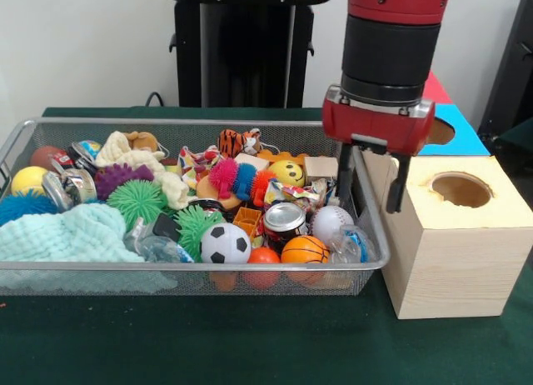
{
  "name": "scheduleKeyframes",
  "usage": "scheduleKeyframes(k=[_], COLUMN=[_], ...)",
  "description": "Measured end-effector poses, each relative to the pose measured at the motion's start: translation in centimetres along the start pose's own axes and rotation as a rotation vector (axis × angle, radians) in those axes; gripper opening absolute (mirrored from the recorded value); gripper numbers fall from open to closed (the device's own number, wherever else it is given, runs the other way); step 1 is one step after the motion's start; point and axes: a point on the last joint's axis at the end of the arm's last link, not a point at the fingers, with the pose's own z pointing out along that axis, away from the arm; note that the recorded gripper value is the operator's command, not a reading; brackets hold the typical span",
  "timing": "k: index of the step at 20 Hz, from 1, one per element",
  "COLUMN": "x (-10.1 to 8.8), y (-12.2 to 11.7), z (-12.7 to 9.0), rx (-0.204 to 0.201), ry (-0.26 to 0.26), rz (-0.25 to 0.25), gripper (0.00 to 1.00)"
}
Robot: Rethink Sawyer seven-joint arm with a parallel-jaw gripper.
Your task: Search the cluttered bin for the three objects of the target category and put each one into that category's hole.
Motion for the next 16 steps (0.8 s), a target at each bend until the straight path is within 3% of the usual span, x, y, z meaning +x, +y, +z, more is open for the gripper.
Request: scheduleKeyframes(k=[8, 16], x=[0.0, 1.5], y=[-2.0, -3.0], z=[1.1, 4.0], rx=[0.039, 0.084], ry=[0.008, 0.038], rz=[0.014, 0.007], gripper=[1.00, 1.00])
